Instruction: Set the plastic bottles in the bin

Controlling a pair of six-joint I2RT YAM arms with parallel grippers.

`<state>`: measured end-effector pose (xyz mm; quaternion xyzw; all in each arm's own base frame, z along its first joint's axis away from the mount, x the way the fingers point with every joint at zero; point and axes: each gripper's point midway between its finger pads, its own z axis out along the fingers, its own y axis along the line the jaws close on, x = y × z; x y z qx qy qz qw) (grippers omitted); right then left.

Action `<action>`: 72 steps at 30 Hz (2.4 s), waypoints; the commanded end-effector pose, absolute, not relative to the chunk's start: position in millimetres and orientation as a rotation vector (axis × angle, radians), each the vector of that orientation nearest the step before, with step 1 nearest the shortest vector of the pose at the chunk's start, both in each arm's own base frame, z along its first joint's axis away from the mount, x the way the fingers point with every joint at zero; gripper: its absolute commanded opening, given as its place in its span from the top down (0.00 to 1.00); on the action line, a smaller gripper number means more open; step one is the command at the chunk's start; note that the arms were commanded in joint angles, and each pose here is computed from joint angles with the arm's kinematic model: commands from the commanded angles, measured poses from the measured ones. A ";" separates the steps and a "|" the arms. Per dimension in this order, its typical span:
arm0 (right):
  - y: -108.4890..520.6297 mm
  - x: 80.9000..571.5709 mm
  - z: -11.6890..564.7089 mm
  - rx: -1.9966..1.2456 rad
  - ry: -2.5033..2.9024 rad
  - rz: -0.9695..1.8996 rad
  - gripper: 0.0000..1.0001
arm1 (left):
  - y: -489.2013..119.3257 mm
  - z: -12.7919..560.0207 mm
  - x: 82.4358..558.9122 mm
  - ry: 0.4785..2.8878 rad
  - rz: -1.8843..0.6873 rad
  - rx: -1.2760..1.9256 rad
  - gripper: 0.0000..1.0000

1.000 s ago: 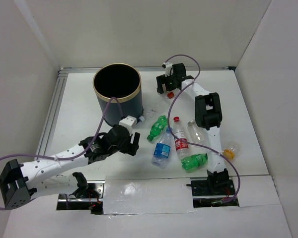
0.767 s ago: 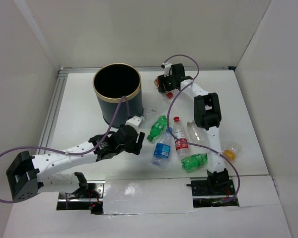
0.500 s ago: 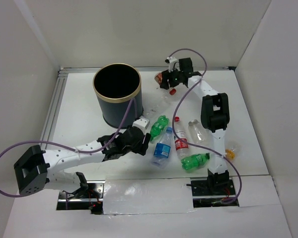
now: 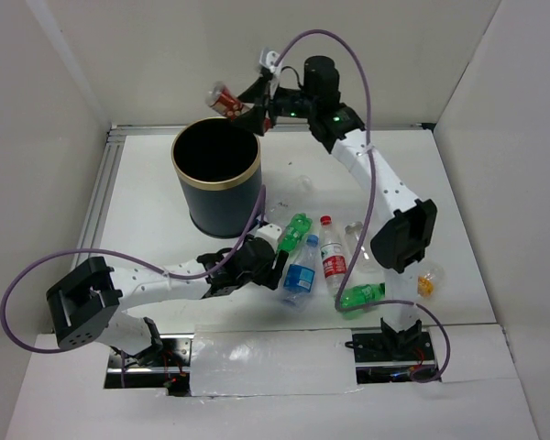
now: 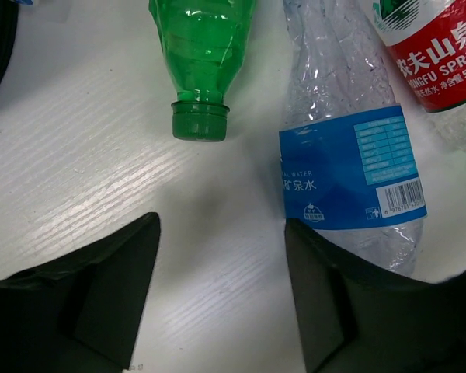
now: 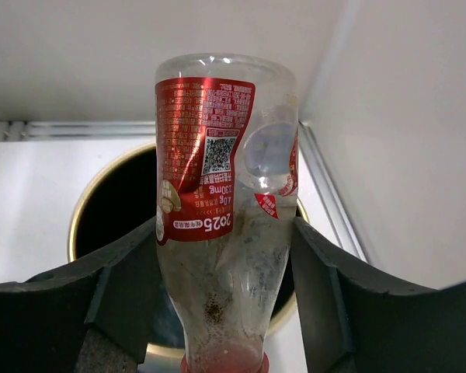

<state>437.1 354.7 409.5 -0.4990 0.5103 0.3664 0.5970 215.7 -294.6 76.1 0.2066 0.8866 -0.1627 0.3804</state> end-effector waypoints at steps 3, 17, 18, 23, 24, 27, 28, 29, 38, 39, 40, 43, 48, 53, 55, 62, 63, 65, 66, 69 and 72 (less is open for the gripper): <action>407.8 441.8 381.1 -1.170 1.199 0.929 0.61 | -297.4 84.2 225.2 2.195 -0.411 0.498 0.16; 291.9 501.7 373.0 -0.846 1.485 0.723 0.00 | -319.3 81.3 275.2 2.137 -0.345 0.582 0.12; 271.4 496.0 383.9 -0.821 1.483 0.697 0.00 | -326.1 79.6 276.4 2.136 -0.365 0.590 0.12; 185.3 473.6 306.3 -0.768 1.731 0.638 0.00 | -343.6 53.6 289.5 2.177 -0.374 0.646 0.24; 166.8 469.9 297.1 -0.743 1.769 0.619 0.00 | -347.7 55.3 296.3 2.170 -0.377 0.652 0.34; 134.1 440.5 263.3 -0.732 1.887 0.589 0.18 | -348.9 42.6 294.9 2.205 -0.363 0.675 0.83; 126.8 428.5 259.0 -0.726 1.918 0.586 0.28 | -351.2 45.9 296.6 2.198 -0.368 0.671 0.91; 119.3 422.2 250.8 -0.722 1.945 0.580 0.45 | -352.3 58.0 297.9 2.171 -0.380 0.672 0.97; 60.3 354.7 151.7 -0.633 2.282 0.510 0.08 | -345.9 244.3 308.3 1.832 -0.421 0.582 1.00; 52.1 350.9 144.4 -0.605 2.318 0.491 0.06 | -340.8 267.0 311.0 1.794 -0.409 0.554 1.00; 45.8 344.6 134.7 -0.593 2.357 0.475 0.04 | -332.8 291.1 318.3 1.748 -0.395 0.525 1.00; 34.2 330.6 111.5 -0.577 2.472 0.423 0.00 | -300.0 368.8 340.1 1.626 -0.348 0.376 1.00; 23.0 312.5 88.6 -0.558 2.571 0.385 0.00 | -206.1 388.7 398.6 1.645 -0.086 0.126 1.00; 22.4 298.9 80.3 -0.566 2.621 0.397 0.00 | -156.5 335.3 430.1 1.772 0.022 0.029 1.00; 17.5 296.7 79.3 -0.565 2.632 0.384 0.00 | -148.5 326.8 432.5 1.809 0.029 0.011 1.00; 12.2 286.2 74.9 -0.548 2.652 0.385 0.00 | -150.2 312.6 423.6 1.833 -0.014 0.053 0.68; 10.7 288.1 72.6 -0.535 2.658 0.376 0.00 | -149.2 317.1 421.7 1.823 -0.018 0.050 0.52; 10.7 287.6 68.9 -0.534 2.671 0.383 0.00 | -147.8 322.9 419.2 1.811 -0.024 0.045 0.13; 10.8 286.9 64.9 -0.533 2.685 0.391 0.00 | -151.6 323.0 417.8 1.811 -0.031 0.053 0.02; 14.8 282.6 58.3 -0.530 2.711 0.439 0.00 | -151.3 350.1 405.7 1.762 -0.038 0.052 0.00; 20.4 278.5 54.5 -0.553 2.732 0.458 0.00 | -151.9 387.6 386.4 1.681 -0.064 0.072 0.00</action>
